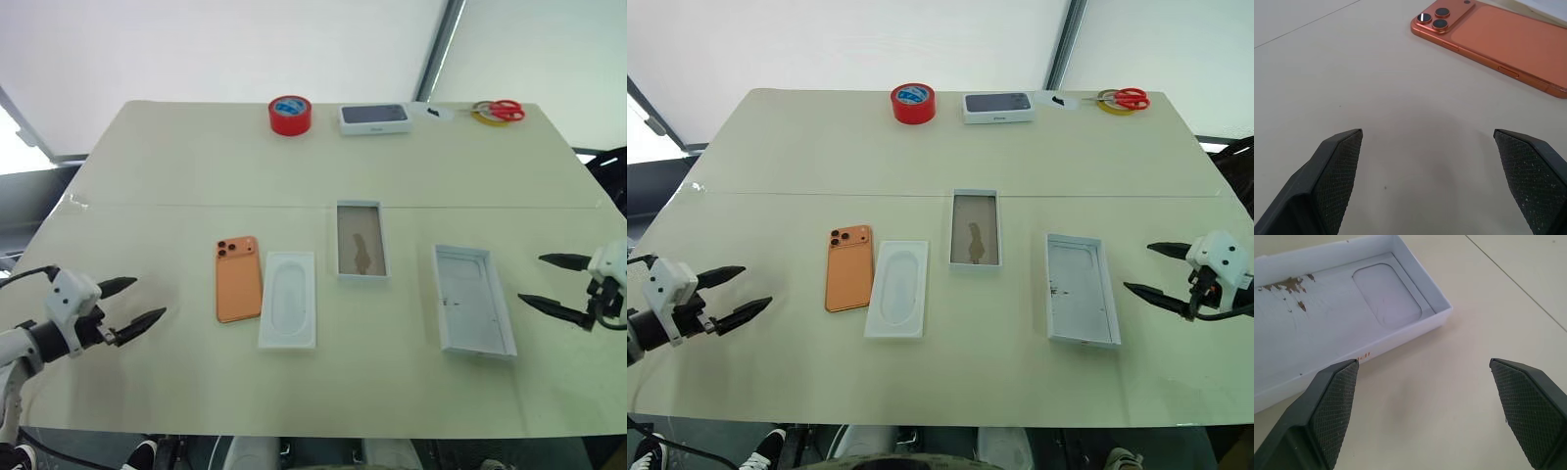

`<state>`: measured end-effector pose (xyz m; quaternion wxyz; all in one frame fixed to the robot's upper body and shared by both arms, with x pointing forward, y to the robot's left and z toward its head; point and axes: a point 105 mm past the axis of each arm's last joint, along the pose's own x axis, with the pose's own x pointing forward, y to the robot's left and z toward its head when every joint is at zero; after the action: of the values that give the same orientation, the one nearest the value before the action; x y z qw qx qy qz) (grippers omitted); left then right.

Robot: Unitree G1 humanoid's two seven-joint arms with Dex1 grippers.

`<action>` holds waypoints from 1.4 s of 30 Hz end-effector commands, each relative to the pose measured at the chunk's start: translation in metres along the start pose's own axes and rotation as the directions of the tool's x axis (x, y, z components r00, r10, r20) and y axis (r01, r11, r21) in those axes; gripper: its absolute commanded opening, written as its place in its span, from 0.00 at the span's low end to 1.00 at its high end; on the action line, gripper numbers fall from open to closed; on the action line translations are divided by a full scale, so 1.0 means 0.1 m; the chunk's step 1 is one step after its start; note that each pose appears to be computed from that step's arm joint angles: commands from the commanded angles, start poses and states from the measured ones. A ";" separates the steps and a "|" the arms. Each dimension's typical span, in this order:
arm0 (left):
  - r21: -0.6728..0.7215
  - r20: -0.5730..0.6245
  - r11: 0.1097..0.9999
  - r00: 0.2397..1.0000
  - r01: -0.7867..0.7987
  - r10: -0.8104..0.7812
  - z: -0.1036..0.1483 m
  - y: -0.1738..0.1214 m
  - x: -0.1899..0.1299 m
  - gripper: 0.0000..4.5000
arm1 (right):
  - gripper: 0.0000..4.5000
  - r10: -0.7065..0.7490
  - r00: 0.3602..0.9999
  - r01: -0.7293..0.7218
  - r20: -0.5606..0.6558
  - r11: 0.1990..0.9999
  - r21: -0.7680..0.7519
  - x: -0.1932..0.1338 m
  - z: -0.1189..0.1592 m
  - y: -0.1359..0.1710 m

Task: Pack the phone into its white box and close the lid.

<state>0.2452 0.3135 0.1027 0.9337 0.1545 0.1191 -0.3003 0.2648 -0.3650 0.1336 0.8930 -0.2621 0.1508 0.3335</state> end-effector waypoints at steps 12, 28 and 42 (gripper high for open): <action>0.078 0.055 0.997 0.998 -0.006 0.002 0.21 0.05 0.02 1.00 | 0.99 -0.015 0.999 0.018 0.049 0.998 -0.066 0.02 0.30 -0.09; 0.095 0.086 0.995 0.995 0.041 -0.050 0.36 -0.13 0.18 1.00 | 0.99 0.011 0.996 -0.005 0.084 0.998 -0.069 0.15 0.42 0.01; -0.406 0.068 0.853 0.942 0.328 -0.329 0.49 -1.07 0.40 1.00 | 0.99 0.325 0.905 -0.280 0.273 0.941 -0.190 0.66 1.14 0.84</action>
<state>0.2267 0.2084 0.1048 0.8934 -0.0364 0.2019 -0.3996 0.2703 -0.2218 0.1538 0.8255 -0.2457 0.0559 0.5049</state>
